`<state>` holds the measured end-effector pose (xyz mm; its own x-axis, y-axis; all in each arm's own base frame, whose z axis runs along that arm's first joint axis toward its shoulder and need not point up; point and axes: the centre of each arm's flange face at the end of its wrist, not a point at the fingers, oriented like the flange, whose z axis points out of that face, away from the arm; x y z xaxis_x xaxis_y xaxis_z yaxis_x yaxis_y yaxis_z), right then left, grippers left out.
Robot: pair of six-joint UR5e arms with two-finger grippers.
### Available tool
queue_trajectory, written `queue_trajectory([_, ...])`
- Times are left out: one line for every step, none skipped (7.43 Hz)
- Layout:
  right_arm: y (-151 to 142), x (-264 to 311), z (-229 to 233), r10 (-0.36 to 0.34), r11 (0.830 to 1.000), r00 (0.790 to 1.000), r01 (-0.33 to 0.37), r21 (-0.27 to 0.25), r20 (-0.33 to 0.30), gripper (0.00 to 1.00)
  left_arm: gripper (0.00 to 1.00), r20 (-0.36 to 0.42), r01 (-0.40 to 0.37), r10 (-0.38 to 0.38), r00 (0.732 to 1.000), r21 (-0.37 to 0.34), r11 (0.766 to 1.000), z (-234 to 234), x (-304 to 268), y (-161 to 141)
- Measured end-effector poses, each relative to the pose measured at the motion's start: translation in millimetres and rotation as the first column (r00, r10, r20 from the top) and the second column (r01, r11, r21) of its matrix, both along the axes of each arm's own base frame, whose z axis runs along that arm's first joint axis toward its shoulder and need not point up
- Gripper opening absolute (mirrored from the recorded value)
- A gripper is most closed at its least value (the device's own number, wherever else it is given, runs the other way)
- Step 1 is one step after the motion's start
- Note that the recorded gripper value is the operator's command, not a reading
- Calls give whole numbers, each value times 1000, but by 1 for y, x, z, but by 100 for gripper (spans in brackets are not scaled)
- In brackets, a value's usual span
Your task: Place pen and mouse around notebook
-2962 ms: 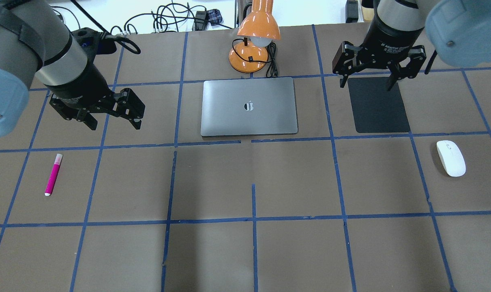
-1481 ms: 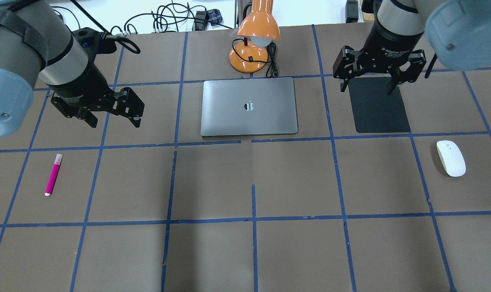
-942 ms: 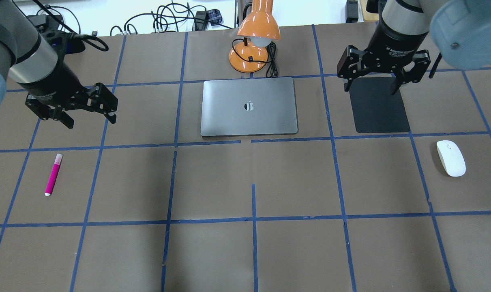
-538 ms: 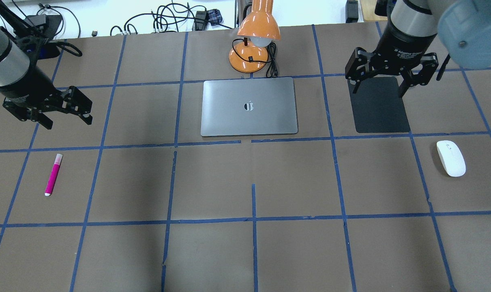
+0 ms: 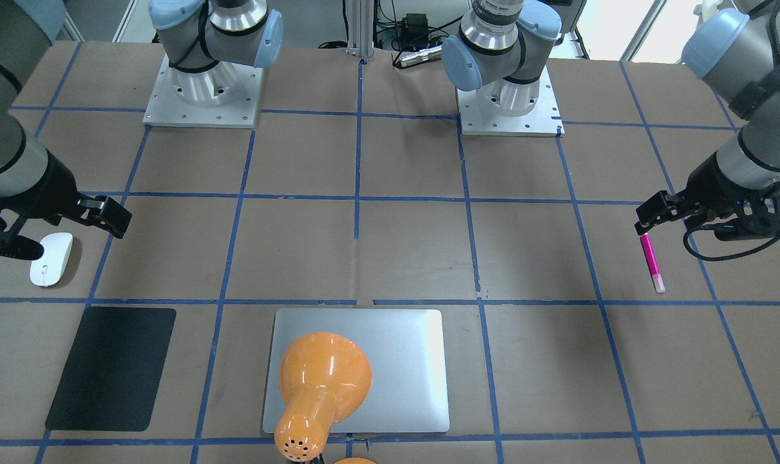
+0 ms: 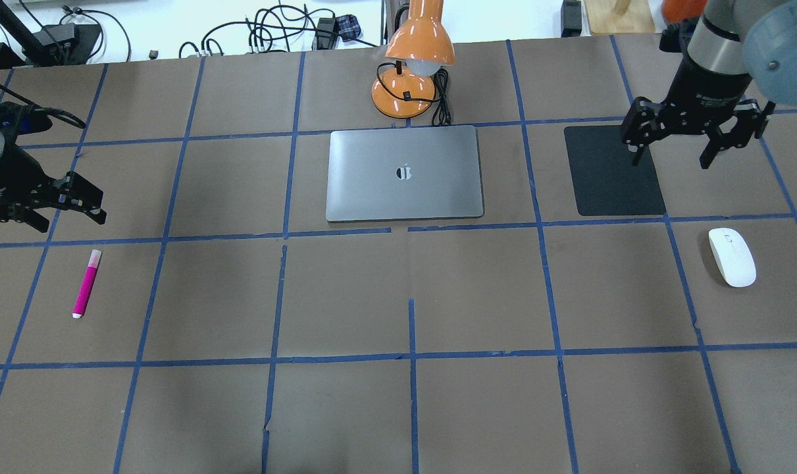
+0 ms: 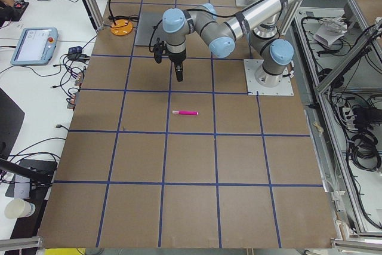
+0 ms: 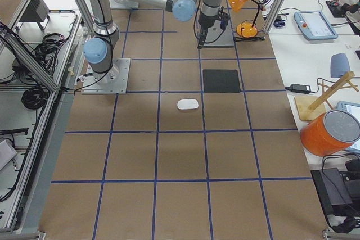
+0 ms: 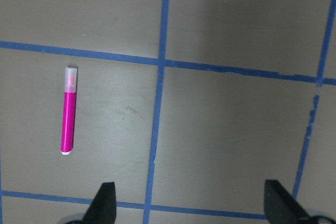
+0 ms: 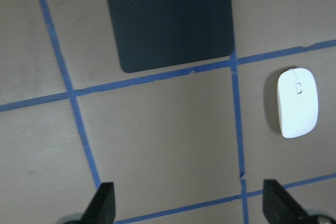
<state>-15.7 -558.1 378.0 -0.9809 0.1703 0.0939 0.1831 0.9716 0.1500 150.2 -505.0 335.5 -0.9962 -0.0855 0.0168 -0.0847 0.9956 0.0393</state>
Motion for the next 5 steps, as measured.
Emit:
queue_trajectory([2,-37,-23,-11,1000,1000,11,7,6,100,100,-8,37,-37,999,8,999,-17,15,0])
queue_trajectory([7,-70,-50,1,1000,1000,-1,-12,5,100,100,-18,74,-73,997,15,997,-34,31,3])
queue_trajectory([15,-101,-81,37,999,999,-37,-40,-1,100,100,-25,88,-87,996,16,996,-56,47,9])
queue_trajectory([26,-129,-111,53,997,999,-53,-59,-4,100,100,-23,110,-109,994,8,994,-78,58,15])
queue_trajectory([39,-153,-136,46,997,999,-46,-64,-1,100,100,-16,139,-139,990,-1,990,-98,64,18])
